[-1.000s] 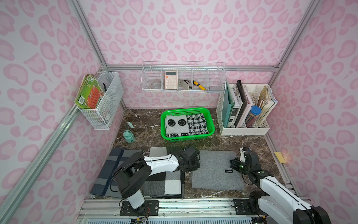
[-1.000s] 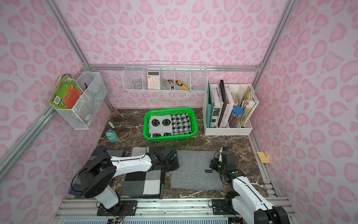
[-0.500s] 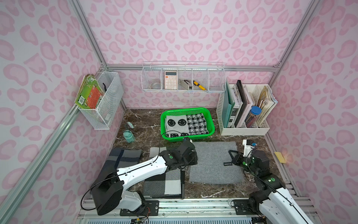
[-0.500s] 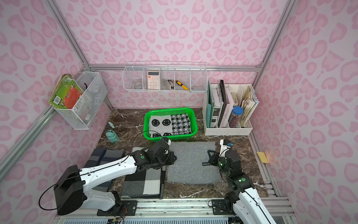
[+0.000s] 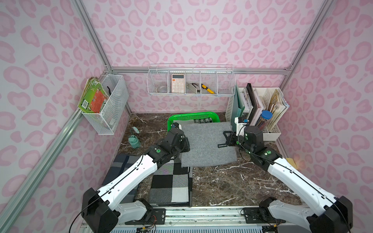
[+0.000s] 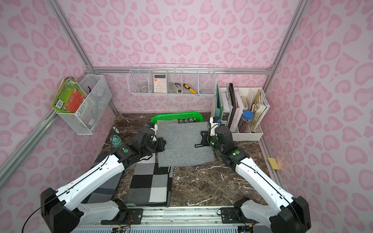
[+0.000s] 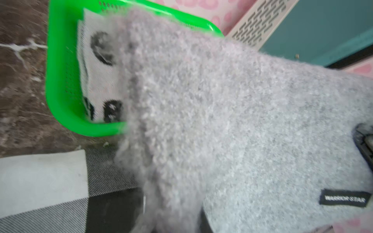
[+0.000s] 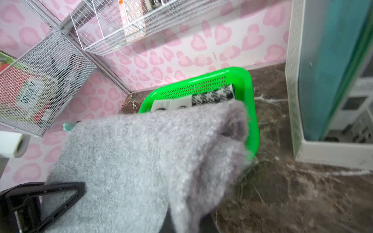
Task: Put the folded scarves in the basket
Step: Pick up the scarf at the center of the board, then place the scarf in the basket.
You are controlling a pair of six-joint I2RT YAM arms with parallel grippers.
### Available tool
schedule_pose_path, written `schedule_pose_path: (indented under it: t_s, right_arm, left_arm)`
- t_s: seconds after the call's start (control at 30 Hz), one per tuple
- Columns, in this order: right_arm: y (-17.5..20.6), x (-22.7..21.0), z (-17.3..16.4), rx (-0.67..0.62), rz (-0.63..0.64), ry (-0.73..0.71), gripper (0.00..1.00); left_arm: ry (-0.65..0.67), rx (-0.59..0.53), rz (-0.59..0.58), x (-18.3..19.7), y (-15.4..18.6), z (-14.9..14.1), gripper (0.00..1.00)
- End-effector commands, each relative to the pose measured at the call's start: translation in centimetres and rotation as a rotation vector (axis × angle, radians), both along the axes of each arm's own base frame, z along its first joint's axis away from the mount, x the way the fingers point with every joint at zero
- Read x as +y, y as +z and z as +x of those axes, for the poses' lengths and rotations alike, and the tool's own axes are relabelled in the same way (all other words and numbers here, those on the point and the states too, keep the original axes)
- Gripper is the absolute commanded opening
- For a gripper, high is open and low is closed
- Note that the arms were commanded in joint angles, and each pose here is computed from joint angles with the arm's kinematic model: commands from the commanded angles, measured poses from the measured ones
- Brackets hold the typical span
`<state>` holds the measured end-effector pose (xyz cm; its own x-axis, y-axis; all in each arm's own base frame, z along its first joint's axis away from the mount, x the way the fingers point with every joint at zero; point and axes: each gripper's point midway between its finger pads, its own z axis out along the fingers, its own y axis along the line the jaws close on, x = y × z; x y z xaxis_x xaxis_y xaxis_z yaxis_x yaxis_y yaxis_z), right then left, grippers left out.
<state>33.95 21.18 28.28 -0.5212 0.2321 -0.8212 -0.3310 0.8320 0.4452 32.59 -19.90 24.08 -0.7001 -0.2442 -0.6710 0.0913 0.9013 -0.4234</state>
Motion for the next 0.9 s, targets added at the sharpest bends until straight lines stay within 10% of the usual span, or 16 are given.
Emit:
schedule_pose_path:
  t_s: [0.0, 0.87]
  right_arm:
    - [2.6, 0.4, 3.2, -0.095, -0.062, -0.052, 0.00]
    - [-4.4, 4.4, 22.4, -0.050, -0.125, -0.047, 0.00]
  left_arm:
    - [0.031, -0.030, 0.018, 2.0, 1.2, 2.2, 0.00]
    - [0.150, 0.055, -0.051, 7.1, -3.9, 18.0, 0.00]
